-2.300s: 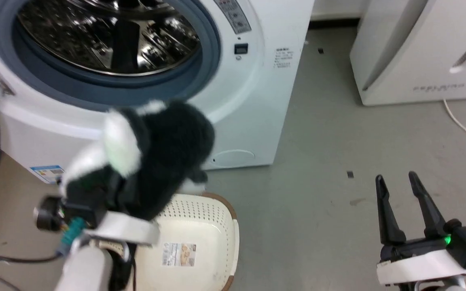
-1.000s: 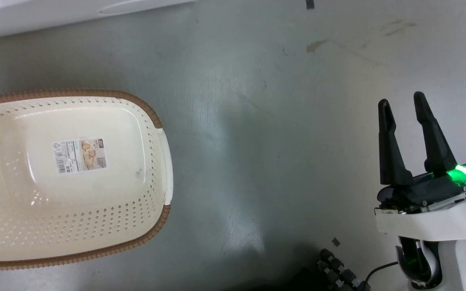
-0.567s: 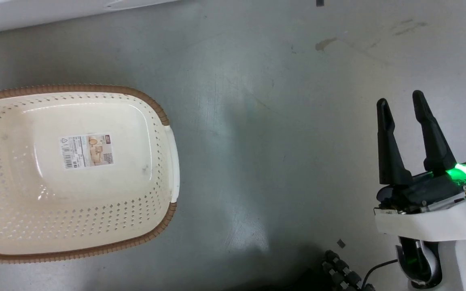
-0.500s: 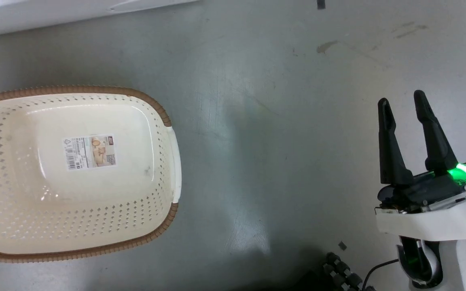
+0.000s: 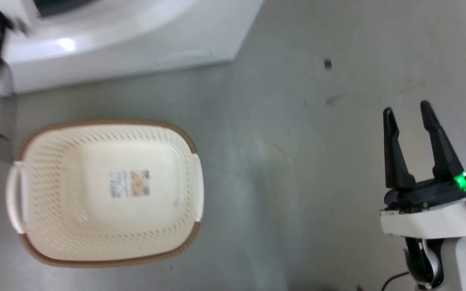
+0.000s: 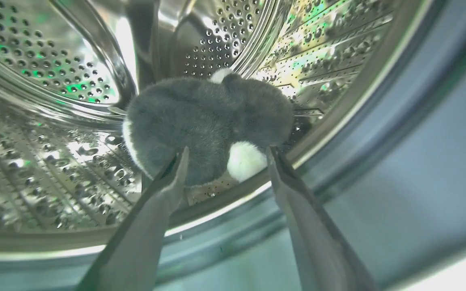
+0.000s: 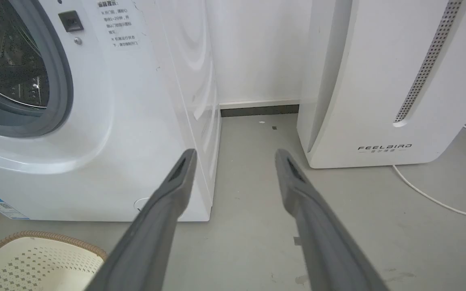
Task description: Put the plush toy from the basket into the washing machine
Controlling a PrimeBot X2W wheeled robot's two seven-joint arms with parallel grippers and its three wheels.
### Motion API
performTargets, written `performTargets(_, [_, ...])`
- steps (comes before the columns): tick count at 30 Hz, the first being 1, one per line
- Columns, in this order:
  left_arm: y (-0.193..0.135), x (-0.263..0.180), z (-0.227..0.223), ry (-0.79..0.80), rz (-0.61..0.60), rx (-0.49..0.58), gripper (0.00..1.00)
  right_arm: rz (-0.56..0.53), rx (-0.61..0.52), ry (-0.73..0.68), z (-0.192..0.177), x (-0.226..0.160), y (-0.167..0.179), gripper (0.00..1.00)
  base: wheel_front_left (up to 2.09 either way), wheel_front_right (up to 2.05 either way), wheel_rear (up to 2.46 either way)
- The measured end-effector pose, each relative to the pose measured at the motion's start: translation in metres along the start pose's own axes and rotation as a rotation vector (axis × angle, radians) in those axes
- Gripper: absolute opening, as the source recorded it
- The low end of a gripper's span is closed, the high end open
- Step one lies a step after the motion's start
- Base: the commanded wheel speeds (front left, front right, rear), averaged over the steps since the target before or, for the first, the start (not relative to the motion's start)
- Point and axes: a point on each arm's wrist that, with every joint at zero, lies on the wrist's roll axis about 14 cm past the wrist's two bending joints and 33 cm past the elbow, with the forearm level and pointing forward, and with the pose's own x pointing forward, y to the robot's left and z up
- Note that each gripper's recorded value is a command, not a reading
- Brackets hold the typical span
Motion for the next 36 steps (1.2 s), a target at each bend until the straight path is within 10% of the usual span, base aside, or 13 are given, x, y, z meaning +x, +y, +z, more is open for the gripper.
performTargets(17, [-0.01,-0.172,0.098,-0.255,0.082,-0.094,1.0,0.078,0.025,-0.177,0.078,-0.051,0.029,1.0,0.0,0.0,0.0])
performTargets(36, [-0.062,-0.329,0.063,-0.279,0.237,-0.242,1.0,0.151,0.049,-0.257,0.105,-0.1,0.051,1.0,0.0,0.0,0.0])
